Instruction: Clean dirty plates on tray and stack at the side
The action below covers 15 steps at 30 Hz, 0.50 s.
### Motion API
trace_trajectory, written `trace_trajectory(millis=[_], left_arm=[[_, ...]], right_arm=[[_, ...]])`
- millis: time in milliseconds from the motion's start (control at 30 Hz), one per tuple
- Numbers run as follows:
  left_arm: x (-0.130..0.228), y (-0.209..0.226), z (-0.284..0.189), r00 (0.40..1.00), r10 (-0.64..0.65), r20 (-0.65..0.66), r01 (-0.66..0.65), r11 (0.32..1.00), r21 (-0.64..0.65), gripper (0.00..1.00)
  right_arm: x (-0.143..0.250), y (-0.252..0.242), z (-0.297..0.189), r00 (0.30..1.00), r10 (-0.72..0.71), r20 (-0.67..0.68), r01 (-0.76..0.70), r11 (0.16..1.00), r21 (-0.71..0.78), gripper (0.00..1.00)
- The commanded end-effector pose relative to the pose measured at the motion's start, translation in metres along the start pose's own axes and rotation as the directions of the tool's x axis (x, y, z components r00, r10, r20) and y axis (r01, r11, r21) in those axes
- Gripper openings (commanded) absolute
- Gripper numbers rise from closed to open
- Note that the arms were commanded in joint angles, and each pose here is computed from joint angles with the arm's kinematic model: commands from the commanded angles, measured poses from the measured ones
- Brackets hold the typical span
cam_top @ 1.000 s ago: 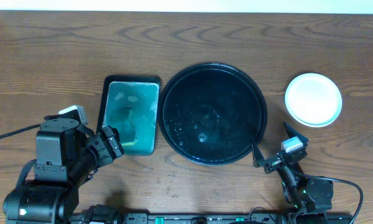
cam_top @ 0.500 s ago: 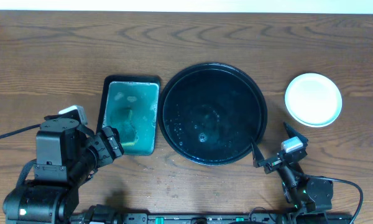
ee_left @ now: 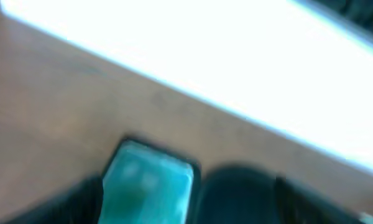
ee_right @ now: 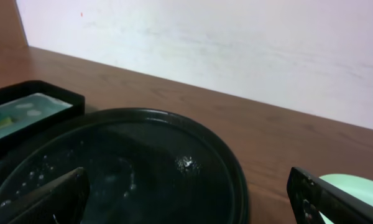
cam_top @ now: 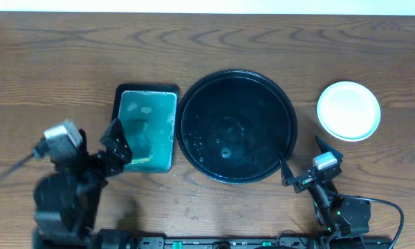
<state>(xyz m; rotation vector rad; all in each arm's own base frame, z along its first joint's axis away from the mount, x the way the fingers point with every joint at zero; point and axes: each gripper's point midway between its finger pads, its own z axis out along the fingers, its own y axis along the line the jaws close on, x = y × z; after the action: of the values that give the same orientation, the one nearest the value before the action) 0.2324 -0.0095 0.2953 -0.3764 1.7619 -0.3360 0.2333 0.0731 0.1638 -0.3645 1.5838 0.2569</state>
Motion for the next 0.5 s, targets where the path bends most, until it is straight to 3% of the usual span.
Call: trace_trajectory(millis=[0, 233, 467], left_arm=[[0.036, 0.016, 0.011, 0.999, 0.01, 0.04, -0.011, 1.0, 0.029, 0.87], [0.082, 0.037, 0.02, 0.989, -0.002, 0.151, -0.011, 0.996, 0.088, 0.87], [0.126, 0.056, 0.044, 0.994, 0.002, 0.11, -0.009, 0.998, 0.069, 0.87]], right_arm=[[0.001, -0.004, 0.0, 1.0, -0.01, 0.001, 0.01, 1.0, 0.017, 0.99], [0.001, -0.004, 0.0, 1.0, -0.01, 0.001, 0.01, 1.0, 0.017, 0.99], [0.001, -0.004, 0.0, 1.0, -0.01, 0.001, 0.01, 1.0, 0.017, 0.99]])
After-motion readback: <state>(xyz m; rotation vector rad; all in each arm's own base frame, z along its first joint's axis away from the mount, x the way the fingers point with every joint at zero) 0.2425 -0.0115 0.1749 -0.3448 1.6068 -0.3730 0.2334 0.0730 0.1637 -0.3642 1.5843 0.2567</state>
